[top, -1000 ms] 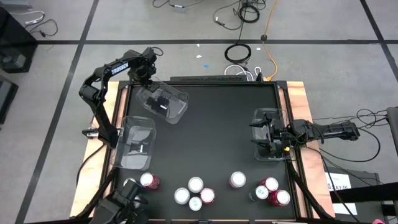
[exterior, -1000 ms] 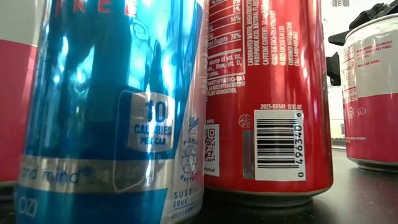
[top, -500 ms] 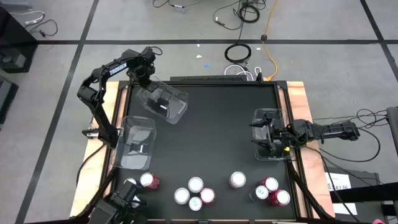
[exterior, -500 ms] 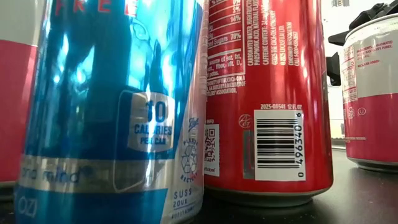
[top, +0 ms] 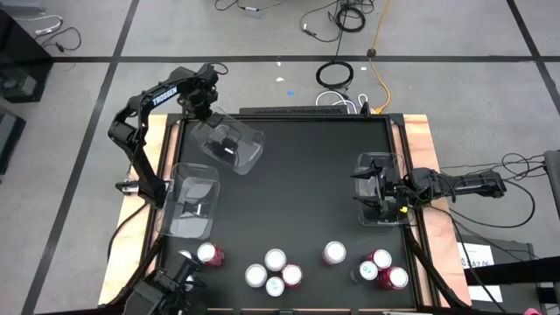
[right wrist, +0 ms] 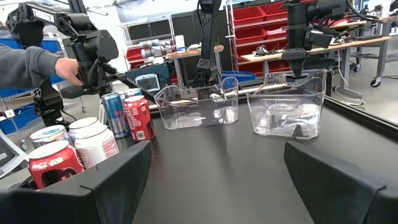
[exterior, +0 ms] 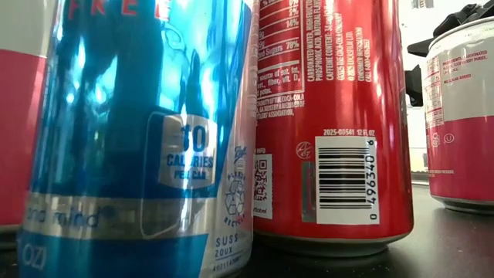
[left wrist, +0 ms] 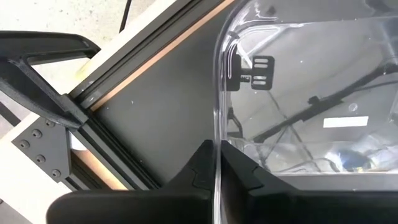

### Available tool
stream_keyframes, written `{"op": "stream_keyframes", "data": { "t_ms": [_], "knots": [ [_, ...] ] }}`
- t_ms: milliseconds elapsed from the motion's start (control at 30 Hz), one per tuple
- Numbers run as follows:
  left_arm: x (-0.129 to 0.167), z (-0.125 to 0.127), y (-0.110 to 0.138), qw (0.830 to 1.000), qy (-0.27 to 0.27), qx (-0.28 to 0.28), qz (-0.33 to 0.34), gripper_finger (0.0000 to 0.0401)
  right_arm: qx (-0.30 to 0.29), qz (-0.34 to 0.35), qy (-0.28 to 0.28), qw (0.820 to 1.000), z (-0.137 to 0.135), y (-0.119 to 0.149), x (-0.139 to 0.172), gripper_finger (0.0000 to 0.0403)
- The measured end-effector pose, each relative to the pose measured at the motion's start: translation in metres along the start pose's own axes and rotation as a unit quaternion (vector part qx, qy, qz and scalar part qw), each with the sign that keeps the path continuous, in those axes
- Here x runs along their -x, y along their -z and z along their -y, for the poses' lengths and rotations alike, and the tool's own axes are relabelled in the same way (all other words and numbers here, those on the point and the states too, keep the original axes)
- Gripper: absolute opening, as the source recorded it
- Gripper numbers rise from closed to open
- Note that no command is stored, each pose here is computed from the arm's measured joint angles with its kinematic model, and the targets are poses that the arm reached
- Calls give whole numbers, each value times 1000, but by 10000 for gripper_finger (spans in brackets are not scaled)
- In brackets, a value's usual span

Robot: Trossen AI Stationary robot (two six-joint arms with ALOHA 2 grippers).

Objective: Sort soda cans
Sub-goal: Adjust the top transparent bin to the center

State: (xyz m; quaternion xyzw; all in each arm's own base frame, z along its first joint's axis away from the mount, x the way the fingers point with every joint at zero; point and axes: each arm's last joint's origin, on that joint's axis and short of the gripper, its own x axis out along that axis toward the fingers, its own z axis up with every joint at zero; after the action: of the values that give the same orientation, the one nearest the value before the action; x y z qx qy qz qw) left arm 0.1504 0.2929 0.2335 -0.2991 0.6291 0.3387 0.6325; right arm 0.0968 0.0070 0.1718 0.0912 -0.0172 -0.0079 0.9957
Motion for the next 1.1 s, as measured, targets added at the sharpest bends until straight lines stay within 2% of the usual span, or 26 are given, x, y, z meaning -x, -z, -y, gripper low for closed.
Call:
{"op": "stream_keyframes", "data": {
  "t_ms": [200,600,967,1100],
  "knots": [
    [0,0,0,1000,0,10,-1,11,0,0,0,1000,0,0,0,359],
    [1,7,8,998,14,27,-47,11,0,0,0,1000,0,0,0,359],
    [2,35,3,999,13,-21,-31,11,0,0,0,1000,0,0,0,359],
    [11,47,-2,999,13,-40,-14,11,0,0,0,1000,0,0,0,359]
  ]
}}
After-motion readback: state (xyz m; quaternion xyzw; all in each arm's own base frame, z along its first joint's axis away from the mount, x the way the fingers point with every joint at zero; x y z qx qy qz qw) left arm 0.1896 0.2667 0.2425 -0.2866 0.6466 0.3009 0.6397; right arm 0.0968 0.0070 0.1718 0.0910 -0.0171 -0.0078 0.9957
